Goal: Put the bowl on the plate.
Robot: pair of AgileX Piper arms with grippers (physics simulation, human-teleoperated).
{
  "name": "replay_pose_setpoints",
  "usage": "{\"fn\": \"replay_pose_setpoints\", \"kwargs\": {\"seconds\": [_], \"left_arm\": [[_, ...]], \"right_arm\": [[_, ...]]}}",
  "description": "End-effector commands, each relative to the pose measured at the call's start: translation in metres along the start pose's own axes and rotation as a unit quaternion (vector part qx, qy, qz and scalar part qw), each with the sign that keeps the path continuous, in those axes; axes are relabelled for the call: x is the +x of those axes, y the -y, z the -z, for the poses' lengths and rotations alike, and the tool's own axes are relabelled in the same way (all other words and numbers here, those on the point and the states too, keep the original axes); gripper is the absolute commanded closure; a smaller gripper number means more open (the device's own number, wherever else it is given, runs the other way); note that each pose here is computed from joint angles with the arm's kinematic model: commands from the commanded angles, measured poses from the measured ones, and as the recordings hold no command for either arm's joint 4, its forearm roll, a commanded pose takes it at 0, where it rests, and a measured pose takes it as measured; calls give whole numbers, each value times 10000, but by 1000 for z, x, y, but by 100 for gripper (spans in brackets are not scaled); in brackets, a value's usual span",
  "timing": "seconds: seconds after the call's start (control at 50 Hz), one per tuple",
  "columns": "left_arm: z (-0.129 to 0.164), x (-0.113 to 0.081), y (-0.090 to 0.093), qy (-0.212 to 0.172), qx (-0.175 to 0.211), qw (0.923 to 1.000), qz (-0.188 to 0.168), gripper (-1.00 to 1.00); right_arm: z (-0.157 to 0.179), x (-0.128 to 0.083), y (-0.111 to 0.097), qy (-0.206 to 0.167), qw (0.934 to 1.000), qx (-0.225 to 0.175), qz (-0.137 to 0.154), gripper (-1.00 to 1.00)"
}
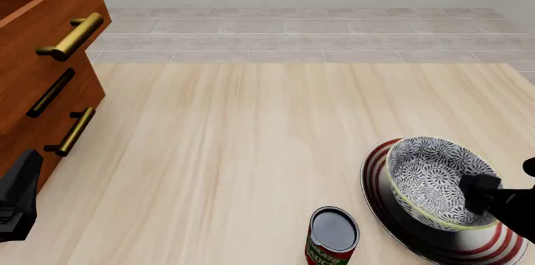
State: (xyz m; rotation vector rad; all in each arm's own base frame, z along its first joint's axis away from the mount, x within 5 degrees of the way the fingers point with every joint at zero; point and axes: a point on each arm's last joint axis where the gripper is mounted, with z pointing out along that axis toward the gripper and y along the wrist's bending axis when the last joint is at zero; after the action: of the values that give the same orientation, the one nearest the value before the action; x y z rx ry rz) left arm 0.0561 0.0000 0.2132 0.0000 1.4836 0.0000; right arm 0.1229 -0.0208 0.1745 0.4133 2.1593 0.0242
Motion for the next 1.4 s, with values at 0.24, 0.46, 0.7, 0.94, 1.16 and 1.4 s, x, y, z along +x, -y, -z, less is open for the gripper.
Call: {"fn": "replay_pose_setpoints", "kwargs": {"seconds": [0.24,0.46,0.7,0.94,1.16,1.4], "left_arm": [[0,0,0,0,0,10000,0,-100],[0,0,0,0,0,10000,0,-100],[0,0,0,0,0,10000,0,-100],[0,0,0,0,0,10000,0,-100],[0,0,0,0,0,10000,0,-100],[0,0,0,0,0,10000,0,-100]], "right_arm": [[5,-16,-1,146,9998,60,85,-100],[15,-28,-1,262,9994,112,184,-100],[28,-46,-3,433,9984,152,324,-100],[40,-59,-3,594,9970,213,452,-100],[49,-71,-4,686,9954,285,611,-100],[57,-84,-6,852,9932,300,739,-100]]}}
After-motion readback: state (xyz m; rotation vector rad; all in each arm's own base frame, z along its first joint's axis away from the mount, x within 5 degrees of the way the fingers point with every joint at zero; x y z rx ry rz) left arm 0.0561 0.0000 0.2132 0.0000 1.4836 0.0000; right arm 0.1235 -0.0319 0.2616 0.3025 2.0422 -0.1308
